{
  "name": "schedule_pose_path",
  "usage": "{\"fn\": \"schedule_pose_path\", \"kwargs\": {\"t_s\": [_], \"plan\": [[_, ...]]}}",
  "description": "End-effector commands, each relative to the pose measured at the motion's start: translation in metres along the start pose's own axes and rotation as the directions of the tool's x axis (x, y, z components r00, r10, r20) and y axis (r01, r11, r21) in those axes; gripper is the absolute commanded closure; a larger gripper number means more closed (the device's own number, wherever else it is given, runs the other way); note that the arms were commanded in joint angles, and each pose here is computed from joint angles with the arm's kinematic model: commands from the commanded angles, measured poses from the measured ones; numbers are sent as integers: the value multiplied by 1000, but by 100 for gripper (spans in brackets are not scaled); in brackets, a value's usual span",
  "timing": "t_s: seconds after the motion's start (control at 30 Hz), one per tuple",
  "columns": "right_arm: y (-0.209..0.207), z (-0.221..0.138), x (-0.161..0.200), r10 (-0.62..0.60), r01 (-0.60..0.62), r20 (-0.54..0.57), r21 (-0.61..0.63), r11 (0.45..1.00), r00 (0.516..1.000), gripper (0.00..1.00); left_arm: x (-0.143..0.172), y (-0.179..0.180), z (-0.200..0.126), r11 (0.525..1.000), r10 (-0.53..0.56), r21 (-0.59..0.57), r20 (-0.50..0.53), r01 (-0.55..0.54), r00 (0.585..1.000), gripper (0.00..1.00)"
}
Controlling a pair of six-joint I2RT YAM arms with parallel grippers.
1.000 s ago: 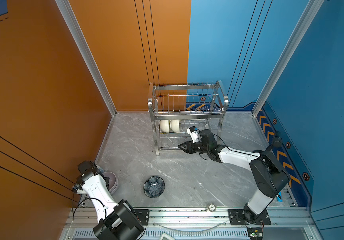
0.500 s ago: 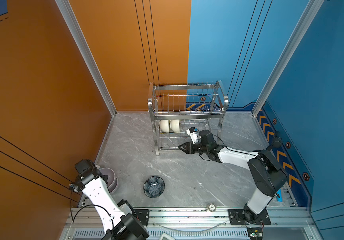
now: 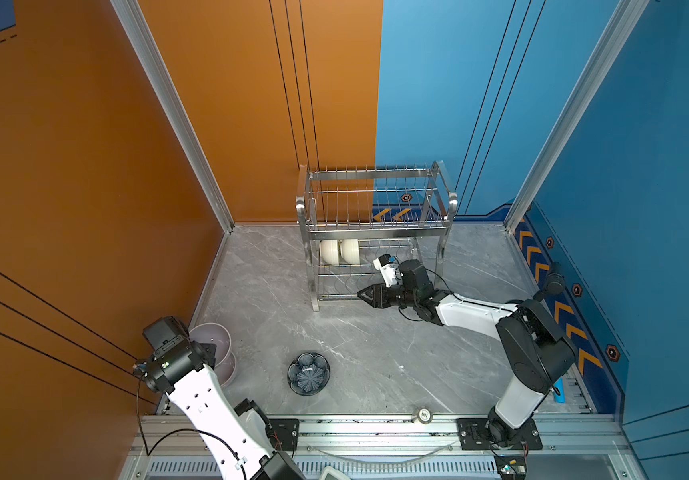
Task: Load bowls into a dish rack
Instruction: Pick up the bowl, then place the bowl in the dish rack.
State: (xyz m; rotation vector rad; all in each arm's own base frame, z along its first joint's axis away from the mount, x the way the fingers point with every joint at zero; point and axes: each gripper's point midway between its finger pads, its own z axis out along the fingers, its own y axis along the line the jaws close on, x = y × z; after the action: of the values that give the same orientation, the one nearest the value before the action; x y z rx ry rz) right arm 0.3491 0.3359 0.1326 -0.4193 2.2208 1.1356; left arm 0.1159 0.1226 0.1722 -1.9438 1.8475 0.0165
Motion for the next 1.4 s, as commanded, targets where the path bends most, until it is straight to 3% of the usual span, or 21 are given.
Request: {"fn": "schedule_pose_path", "kwargs": {"t_s": [0.0,0.23,0.5,0.93,1.13,1.37], "plan": [[19,-4,-17,-25,27,41,-52,998,999,55,3,-24,-21,991,32,128,-18,-29,999,100],[41,-10,-22,-64,70,56,-127,989,996,55,7,-52,-44,955,169,248,-11,-161,986,100],[86,-29,-31,-189,203,85,-223,953,978,56,34,-81,-54,835,445,372,-22,-406,895,100],[128,-60,-32,-396,402,74,-206,892,915,57,95,-92,-43,602,767,403,-52,-690,639,100],[156,-60,-8,-520,505,4,-246,827,854,57,118,-96,-40,486,859,387,-47,-784,509,100],[177,-58,17,-669,634,-70,-257,729,740,57,147,-106,-38,370,924,361,-45,-856,380,100]]}}
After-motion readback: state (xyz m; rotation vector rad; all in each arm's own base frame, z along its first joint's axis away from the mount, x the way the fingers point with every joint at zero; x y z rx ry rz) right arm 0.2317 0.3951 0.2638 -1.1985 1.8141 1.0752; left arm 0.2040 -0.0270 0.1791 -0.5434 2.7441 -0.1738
